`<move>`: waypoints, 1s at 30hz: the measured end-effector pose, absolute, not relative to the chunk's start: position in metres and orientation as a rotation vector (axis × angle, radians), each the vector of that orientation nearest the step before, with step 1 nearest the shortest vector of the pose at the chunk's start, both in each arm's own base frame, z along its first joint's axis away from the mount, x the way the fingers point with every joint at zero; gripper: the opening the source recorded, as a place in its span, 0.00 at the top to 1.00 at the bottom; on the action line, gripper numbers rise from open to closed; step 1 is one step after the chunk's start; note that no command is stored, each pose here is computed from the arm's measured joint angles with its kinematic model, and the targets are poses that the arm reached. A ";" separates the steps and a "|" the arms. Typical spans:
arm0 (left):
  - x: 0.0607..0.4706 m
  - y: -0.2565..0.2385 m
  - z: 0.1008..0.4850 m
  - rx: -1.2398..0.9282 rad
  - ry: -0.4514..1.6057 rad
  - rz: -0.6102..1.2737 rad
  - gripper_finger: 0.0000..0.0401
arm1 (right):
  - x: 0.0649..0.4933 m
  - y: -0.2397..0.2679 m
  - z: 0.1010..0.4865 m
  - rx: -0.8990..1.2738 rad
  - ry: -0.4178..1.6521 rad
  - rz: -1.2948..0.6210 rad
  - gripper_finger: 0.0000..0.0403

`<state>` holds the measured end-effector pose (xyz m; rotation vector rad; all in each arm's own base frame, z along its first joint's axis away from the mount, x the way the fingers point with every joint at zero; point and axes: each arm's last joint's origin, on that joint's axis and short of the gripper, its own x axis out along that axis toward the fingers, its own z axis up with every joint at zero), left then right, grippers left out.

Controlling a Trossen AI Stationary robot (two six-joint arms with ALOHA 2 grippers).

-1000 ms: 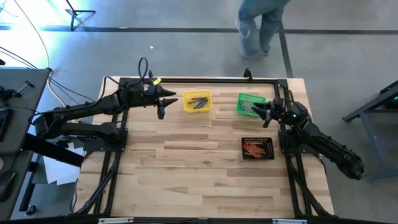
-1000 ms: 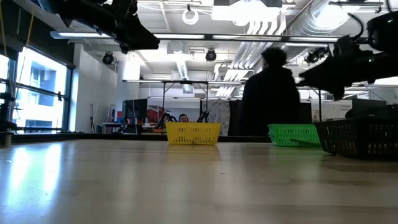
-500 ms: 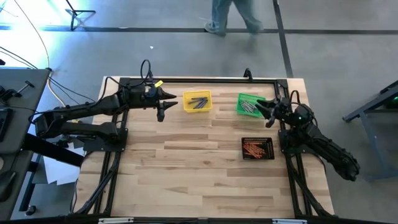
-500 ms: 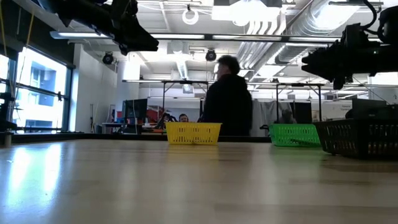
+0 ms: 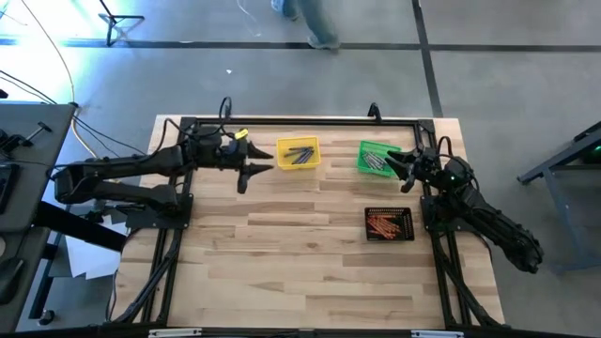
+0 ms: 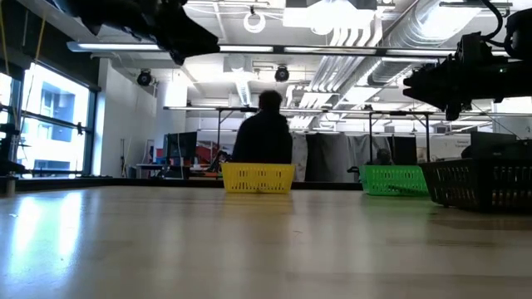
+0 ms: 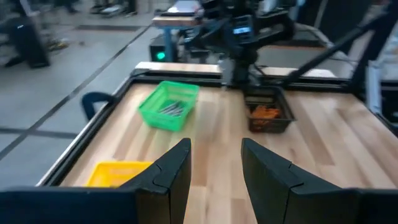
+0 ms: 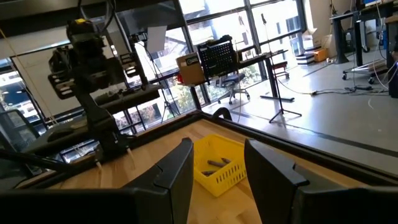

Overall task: Sort crayons
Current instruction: Return to Home Position

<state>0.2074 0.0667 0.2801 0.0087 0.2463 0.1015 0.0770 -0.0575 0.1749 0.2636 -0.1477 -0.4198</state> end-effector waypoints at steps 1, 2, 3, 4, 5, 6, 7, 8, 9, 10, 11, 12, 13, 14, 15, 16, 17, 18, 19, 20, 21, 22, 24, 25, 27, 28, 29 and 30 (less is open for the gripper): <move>0.210 0.065 0.279 0.018 0.247 0.084 0.68 | 0.077 -0.057 0.175 0.264 -0.148 -0.420 0.66; 0.212 0.063 0.277 0.023 0.253 0.067 0.68 | 0.077 -0.057 0.175 0.264 -0.148 -0.420 0.66; 0.214 0.061 0.274 0.026 0.255 0.049 0.68 | 0.077 -0.057 0.175 0.264 -0.148 -0.420 0.66; 0.215 0.059 0.268 0.026 0.257 0.033 0.68 | 0.077 -0.057 0.175 0.264 -0.148 -0.420 0.66; 0.216 0.058 0.261 0.024 0.268 0.022 0.68 | 0.077 -0.057 0.175 0.264 -0.148 -0.420 0.66; 0.217 0.056 0.254 0.023 0.282 0.014 0.68 | 0.077 -0.057 0.175 0.264 -0.148 -0.420 0.66; 0.217 0.055 0.247 0.027 0.292 0.007 0.68 | 0.077 -0.057 0.175 0.264 -0.148 -0.420 0.66; 0.216 0.054 0.241 0.037 0.295 0.002 0.68 | 0.077 -0.057 0.175 0.264 -0.148 -0.420 0.66; 0.216 0.054 0.236 0.051 0.296 -0.002 0.68 | 0.077 -0.057 0.175 0.264 -0.148 -0.420 0.66; 0.215 0.054 0.232 0.070 0.295 -0.005 0.68 | 0.077 -0.057 0.175 0.264 -0.148 -0.420 0.66; 0.214 0.053 0.227 0.084 0.293 -0.006 0.68 | 0.077 -0.057 0.175 0.264 -0.148 -0.419 0.66; 0.213 0.053 0.223 0.087 0.296 -0.007 0.68 | 0.077 -0.057 0.175 0.264 -0.148 -0.420 0.66; 0.211 0.053 0.218 0.085 0.300 -0.007 0.68 | 0.077 -0.057 0.175 0.264 -0.148 -0.420 0.66; 0.210 0.052 0.214 0.085 0.302 -0.007 0.68 | 0.077 -0.057 0.175 0.264 -0.148 -0.420 0.66; 0.209 0.052 0.210 0.084 0.309 -0.009 0.68 | 0.077 -0.057 0.175 0.264 -0.148 -0.420 0.66; 0.207 0.051 0.206 0.085 0.317 -0.010 0.68 | 0.077 -0.057 0.175 0.264 -0.148 -0.420 0.66; 0.205 0.051 0.201 0.085 0.329 -0.011 0.68 | 0.077 -0.057 0.175 0.264 -0.148 -0.420 0.66; 0.202 0.050 0.195 0.080 0.341 -0.012 0.68 | 0.077 -0.057 0.175 0.264 -0.148 -0.420 0.66; 0.200 0.049 0.189 0.068 0.351 -0.011 0.68 | 0.077 -0.057 0.175 0.264 -0.148 -0.420 0.66; 0.197 0.048 0.184 0.058 0.351 -0.010 0.68 | 0.077 -0.057 0.175 0.264 -0.148 -0.420 0.66; 0.194 0.047 0.178 0.047 0.352 -0.011 0.68 | 0.077 -0.057 0.175 0.263 -0.148 -0.420 0.66; 0.191 0.045 0.172 0.041 0.350 -0.012 0.68 | 0.077 -0.057 0.175 0.264 -0.148 -0.420 0.66; 0.178 0.042 0.161 0.033 0.340 -0.010 0.68 | 0.077 -0.057 0.175 0.264 -0.148 -0.420 0.66; 0.172 0.040 0.159 0.040 0.308 -0.008 0.68 | 0.077 -0.057 0.175 0.264 -0.148 -0.420 0.66; 0.162 0.037 0.156 0.053 0.246 -0.003 0.68 | 0.077 -0.058 0.175 0.264 -0.147 -0.420 0.66; 0.157 0.036 0.153 0.046 0.234 -0.001 0.68 | 0.077 -0.057 0.175 0.264 -0.148 -0.419 0.66; 0.152 0.035 0.150 0.031 0.228 0.002 0.68 | 0.077 -0.057 0.175 0.264 -0.147 -0.420 0.66; 0.148 0.034 0.150 0.024 0.211 0.004 0.68 | 0.077 -0.057 0.175 0.264 -0.148 -0.420 0.66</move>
